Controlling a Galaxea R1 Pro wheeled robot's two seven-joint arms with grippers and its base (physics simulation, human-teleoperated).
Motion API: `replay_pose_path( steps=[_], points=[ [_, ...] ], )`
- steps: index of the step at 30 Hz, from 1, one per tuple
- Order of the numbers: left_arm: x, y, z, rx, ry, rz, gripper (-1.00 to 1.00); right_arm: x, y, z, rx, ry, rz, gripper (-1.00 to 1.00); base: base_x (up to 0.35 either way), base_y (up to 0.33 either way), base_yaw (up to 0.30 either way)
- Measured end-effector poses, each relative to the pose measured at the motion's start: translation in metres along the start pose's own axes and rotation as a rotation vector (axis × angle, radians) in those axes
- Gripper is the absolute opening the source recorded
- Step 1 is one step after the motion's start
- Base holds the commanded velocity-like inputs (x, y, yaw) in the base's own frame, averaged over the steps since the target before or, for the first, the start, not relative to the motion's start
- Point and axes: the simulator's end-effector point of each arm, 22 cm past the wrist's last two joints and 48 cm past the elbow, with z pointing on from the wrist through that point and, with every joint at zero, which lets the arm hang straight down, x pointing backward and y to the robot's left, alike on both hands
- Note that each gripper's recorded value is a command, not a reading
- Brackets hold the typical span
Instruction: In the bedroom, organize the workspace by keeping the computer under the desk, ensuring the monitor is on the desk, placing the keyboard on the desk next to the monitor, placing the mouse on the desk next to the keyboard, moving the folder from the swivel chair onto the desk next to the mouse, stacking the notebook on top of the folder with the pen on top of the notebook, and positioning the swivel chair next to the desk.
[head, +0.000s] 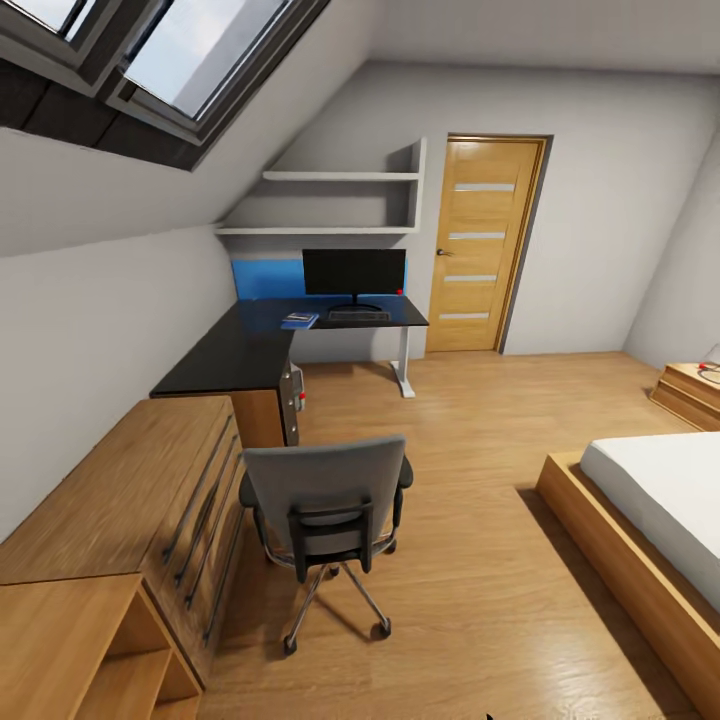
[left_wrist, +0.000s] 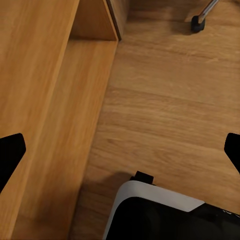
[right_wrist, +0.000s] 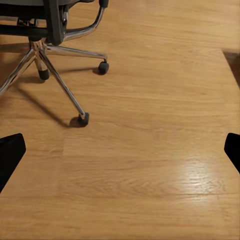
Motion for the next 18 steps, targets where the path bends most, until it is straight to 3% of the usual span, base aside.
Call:
replay_pose_path(
  steps=[18],
  points=[
    [-0.0033, -0.0015, -0.0002, 0.002, -0.008, -0.006, 1.00, 0.0001, -0.0011, 0.0001, 0.002, 0.000, 0.001, 1.00, -0.001, 0.002, 0.000]
  ],
)
